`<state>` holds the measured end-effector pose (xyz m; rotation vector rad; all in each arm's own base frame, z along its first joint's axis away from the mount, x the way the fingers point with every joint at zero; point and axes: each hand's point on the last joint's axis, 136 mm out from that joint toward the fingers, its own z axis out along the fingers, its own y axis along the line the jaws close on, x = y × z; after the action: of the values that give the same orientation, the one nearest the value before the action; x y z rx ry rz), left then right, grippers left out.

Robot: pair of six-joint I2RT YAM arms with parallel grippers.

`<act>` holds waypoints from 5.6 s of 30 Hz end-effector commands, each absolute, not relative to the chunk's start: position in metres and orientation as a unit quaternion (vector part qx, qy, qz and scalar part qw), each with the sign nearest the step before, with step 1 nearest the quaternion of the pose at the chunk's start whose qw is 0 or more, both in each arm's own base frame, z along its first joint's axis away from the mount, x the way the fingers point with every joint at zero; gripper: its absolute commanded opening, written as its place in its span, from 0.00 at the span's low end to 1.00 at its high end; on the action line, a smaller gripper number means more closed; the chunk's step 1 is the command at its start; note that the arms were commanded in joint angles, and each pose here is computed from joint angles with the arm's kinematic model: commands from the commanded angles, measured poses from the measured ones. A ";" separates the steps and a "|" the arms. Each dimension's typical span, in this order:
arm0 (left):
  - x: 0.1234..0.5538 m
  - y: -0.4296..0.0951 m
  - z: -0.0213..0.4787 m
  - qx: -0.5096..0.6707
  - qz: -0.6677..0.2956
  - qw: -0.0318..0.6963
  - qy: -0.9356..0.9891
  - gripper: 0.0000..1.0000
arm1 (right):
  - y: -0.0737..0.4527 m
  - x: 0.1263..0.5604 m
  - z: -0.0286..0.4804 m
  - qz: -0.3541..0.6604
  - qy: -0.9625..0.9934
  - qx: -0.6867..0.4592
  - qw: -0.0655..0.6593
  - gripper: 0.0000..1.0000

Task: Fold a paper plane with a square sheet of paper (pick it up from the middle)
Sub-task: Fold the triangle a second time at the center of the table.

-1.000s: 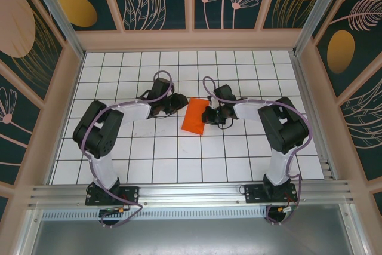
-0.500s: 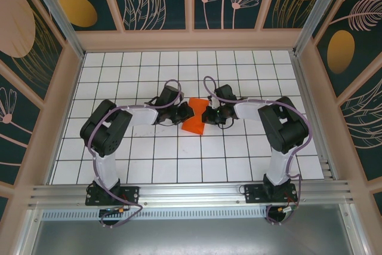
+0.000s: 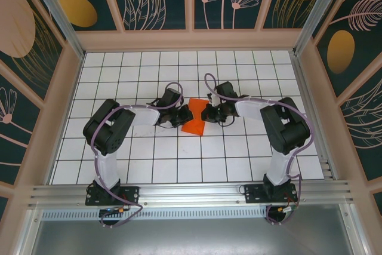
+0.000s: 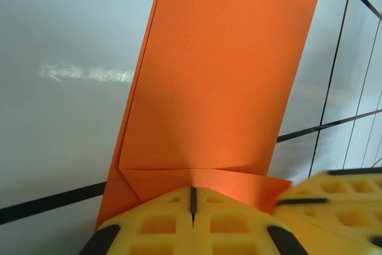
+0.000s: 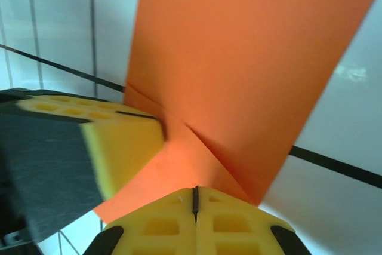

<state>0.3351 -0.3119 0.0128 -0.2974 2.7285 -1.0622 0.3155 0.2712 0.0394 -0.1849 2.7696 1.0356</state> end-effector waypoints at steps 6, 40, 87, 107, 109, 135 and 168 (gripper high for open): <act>0.306 -0.281 -0.038 -0.122 -0.258 0.055 0.957 0.06 | 0.287 0.289 0.049 0.336 0.935 -0.087 0.073 0.01; 0.307 -0.272 -0.045 -0.147 -0.234 0.057 0.959 0.06 | 0.278 0.256 0.001 0.276 0.955 -0.104 0.009 0.01; 0.298 -0.267 -0.050 -0.152 -0.226 0.047 0.961 0.05 | 0.288 0.266 0.016 0.301 0.946 -0.117 0.020 0.01; 0.298 -0.267 -0.052 -0.156 -0.226 0.046 0.961 0.05 | 0.260 0.238 0.039 0.310 0.945 -0.102 0.033 0.01; 0.298 -0.267 -0.051 -0.156 -0.228 0.047 0.960 0.05 | 0.270 0.256 0.051 0.319 0.940 -0.105 0.059 0.01; 0.300 -0.269 -0.049 -0.151 -0.230 0.050 0.960 0.04 | 0.253 0.210 0.006 0.292 0.948 -0.125 -0.024 0.00; 0.325 -0.300 0.042 -0.117 -0.364 0.142 0.913 0.44 | 0.275 0.323 0.047 0.390 0.915 -0.052 0.090 0.27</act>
<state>0.3227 -0.2960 0.0377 -0.3245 2.6624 -1.0041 0.3174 0.2660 0.0428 -0.1103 2.7448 1.1204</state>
